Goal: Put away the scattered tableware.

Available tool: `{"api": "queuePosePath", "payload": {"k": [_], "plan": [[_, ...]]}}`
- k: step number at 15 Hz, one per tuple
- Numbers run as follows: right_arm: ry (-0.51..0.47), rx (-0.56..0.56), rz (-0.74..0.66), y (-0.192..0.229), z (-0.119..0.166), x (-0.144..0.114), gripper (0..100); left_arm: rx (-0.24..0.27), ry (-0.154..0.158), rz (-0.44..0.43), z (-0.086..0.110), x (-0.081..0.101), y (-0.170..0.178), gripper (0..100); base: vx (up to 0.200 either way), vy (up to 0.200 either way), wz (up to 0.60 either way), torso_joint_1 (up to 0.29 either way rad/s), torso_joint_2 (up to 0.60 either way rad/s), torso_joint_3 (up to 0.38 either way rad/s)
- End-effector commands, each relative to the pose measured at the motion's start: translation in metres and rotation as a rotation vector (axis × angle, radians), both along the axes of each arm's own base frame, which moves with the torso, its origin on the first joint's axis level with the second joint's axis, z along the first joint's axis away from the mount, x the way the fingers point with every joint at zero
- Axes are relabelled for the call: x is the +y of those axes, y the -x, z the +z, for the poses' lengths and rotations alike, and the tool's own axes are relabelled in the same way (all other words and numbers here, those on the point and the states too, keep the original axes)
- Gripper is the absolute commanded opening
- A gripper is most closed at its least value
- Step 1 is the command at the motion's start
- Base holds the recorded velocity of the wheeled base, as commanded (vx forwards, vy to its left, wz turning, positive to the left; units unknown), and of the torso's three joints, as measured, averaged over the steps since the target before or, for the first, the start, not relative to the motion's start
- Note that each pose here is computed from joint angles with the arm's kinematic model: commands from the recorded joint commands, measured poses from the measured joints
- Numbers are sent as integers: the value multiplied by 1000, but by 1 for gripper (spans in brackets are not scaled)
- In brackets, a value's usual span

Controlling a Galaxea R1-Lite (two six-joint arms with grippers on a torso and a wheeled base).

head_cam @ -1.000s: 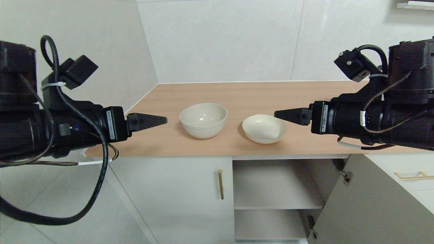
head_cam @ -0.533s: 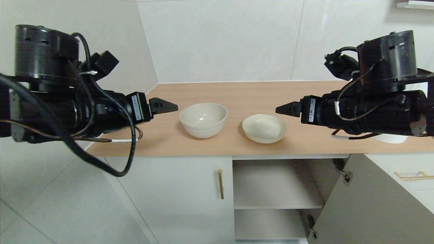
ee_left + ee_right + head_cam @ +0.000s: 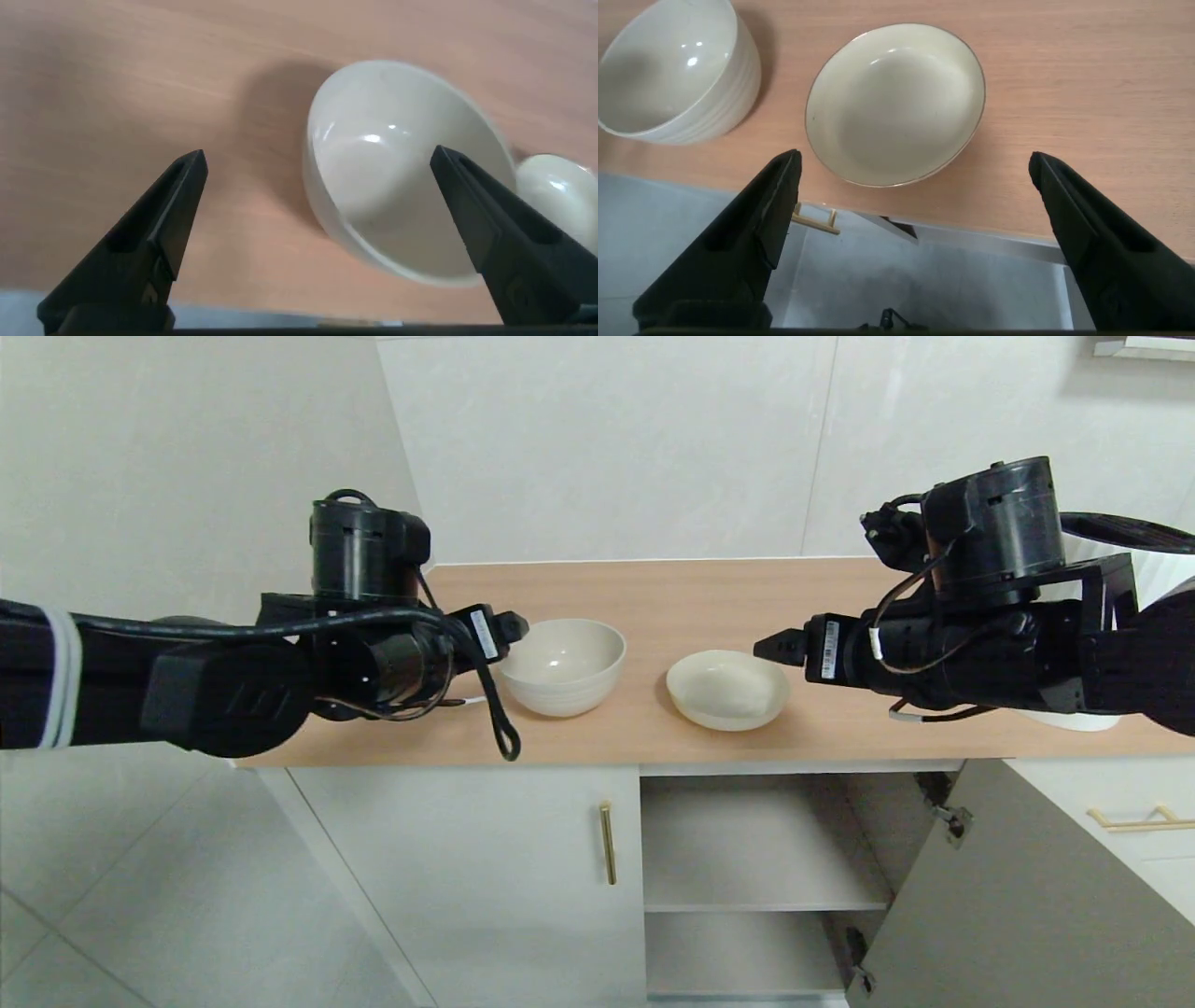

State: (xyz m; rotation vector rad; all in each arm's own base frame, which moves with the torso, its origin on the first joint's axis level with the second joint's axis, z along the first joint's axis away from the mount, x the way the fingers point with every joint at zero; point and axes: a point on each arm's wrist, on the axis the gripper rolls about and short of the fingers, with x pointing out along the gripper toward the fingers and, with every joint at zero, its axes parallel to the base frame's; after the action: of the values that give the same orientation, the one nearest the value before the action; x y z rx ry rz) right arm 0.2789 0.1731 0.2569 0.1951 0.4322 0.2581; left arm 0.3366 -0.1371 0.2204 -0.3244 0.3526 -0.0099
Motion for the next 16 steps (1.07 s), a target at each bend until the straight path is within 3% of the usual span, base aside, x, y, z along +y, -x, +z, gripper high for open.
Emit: {"api": "queuePosePath", "payload": {"k": [1, 5, 8, 9, 14, 16], "plan": [[1, 2, -1, 0, -1, 0, 100, 45, -19, 2, -21, -6, -14, 100, 0, 0, 0, 0, 0, 0], [-1, -1, -6, 1, 0, -1, 100, 56, -21, -1, -28, -9, -19, 100, 0, 0, 0, 0, 0, 0], [-1, -10, -16, 3, 3, -2, 100, 54, -6, 1, -28, -9, -20, 100, 0, 0, 0, 0, 0, 0], [-2, -11, -16, 3, 4, -2, 100, 50, -4, 1, -26, -9, -20, 0, 0, 0, 0, 0, 0, 0], [-2, -10, -14, 3, 3, -2, 100, 37, 4, 1, -21, -8, -16, 0, 0, 0, 0, 0, 0, 0], [-1, -10, -14, 4, 4, -2, 100, 18, 29, 3, -10, -5, -9, 0, 0, 0, 0, 0, 0, 0]]}}
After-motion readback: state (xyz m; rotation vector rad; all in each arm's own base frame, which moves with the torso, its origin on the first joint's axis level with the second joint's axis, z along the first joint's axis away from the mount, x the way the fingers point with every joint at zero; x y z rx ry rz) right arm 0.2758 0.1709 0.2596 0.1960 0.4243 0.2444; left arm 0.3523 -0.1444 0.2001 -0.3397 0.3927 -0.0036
